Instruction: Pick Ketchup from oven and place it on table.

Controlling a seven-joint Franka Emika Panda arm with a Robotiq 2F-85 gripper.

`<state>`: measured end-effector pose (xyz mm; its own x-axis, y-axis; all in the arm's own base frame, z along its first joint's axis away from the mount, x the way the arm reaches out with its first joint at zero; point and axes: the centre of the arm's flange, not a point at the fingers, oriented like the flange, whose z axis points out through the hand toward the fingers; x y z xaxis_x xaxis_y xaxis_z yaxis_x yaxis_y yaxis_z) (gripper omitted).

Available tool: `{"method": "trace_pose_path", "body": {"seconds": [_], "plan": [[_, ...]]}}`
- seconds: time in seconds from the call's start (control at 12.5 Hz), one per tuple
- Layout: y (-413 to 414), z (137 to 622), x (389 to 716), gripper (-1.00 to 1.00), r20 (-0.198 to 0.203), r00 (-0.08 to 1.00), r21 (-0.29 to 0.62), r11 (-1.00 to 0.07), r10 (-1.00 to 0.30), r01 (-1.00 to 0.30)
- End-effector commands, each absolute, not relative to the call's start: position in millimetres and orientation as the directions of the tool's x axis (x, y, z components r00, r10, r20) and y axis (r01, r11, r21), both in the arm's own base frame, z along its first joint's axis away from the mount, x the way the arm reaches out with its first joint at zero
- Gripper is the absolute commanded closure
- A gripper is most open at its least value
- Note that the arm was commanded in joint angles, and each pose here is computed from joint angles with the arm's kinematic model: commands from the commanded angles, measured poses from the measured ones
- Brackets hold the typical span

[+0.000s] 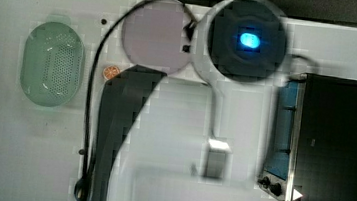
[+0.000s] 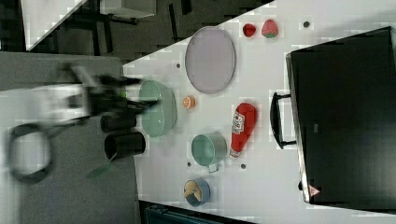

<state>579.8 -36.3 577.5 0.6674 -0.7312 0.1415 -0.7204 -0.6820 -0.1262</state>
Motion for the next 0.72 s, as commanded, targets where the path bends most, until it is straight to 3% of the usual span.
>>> {"method": "trace_pose_path", "body": {"seconds": [0.08, 0.24, 0.32, 0.48, 0.72], "plan": [[-38.5, 627.5, 562.8, -1.00, 0.111, 0.649, -0.063, -0.657, -0.752, -0.751], [-40.5, 639.1, 547.4, -1.00, 0.040, 0.650, 0.010, -0.650, -0.759, -0.760], [-40.1, 644.1, 543.4, -1.00, 0.027, 0.650, 0.022, -0.650, -0.760, -0.760], [-37.6, 656.6, 545.0, -1.00, 0.054, 0.652, -0.005, -0.653, -0.756, -0.757], [-36.9, 656.8, 545.3, -1.00, 0.054, 0.653, -0.005, -0.654, -0.755, -0.756]]}}
